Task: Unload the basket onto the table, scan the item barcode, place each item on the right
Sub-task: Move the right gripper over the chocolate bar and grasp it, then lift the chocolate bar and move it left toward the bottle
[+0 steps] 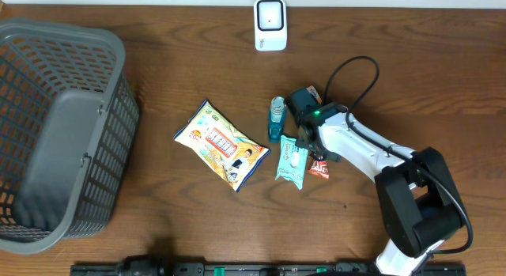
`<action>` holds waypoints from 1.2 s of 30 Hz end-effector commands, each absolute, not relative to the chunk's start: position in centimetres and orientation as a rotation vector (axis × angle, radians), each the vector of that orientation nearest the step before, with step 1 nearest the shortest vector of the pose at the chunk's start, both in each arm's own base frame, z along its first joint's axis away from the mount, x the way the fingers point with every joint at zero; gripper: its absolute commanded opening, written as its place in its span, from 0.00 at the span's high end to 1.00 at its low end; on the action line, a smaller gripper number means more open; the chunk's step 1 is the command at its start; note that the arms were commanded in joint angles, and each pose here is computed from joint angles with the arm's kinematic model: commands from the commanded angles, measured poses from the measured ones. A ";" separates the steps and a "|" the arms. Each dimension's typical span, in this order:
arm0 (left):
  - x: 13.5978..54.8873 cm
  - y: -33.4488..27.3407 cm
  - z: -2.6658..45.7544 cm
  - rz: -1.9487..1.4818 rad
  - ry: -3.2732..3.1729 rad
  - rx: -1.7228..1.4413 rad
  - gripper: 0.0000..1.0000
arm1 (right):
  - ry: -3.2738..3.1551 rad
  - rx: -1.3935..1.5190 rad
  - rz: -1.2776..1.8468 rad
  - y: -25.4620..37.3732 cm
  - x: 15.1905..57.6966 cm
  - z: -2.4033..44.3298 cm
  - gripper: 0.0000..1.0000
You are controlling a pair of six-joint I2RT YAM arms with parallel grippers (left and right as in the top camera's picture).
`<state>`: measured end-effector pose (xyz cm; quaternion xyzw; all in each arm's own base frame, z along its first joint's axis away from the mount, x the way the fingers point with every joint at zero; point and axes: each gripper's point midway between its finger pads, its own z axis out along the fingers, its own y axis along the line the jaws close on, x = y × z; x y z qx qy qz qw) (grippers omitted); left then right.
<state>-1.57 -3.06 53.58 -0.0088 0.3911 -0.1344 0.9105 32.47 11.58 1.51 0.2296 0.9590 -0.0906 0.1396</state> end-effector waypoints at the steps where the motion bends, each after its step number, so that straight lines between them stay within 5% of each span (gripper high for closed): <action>1: -1.6 -3.1 53.3 -0.285 0.804 -0.018 0.00 | 2.716 0.745 -0.258 10.9 33.4 1.5 0.42; 6: -1.5 -3.1 53.3 -0.285 0.805 -0.019 0.00 | 2.734 0.764 -0.294 10.6 33.2 0.1 0.66; 10: -1.5 -3.1 53.3 -0.284 0.805 -0.018 0.00 | 2.798 0.804 -0.348 10.3 31.9 -2.1 0.99; 30: -1.5 -3.1 53.2 -0.285 0.809 -0.020 0.00 | 3.081 1.564 1.032 11.7 27.4 6.7 0.98; 36: -1.5 -3.1 53.2 -0.285 0.809 -0.020 0.00 | 3.066 1.495 1.296 13.5 27.6 8.4 0.99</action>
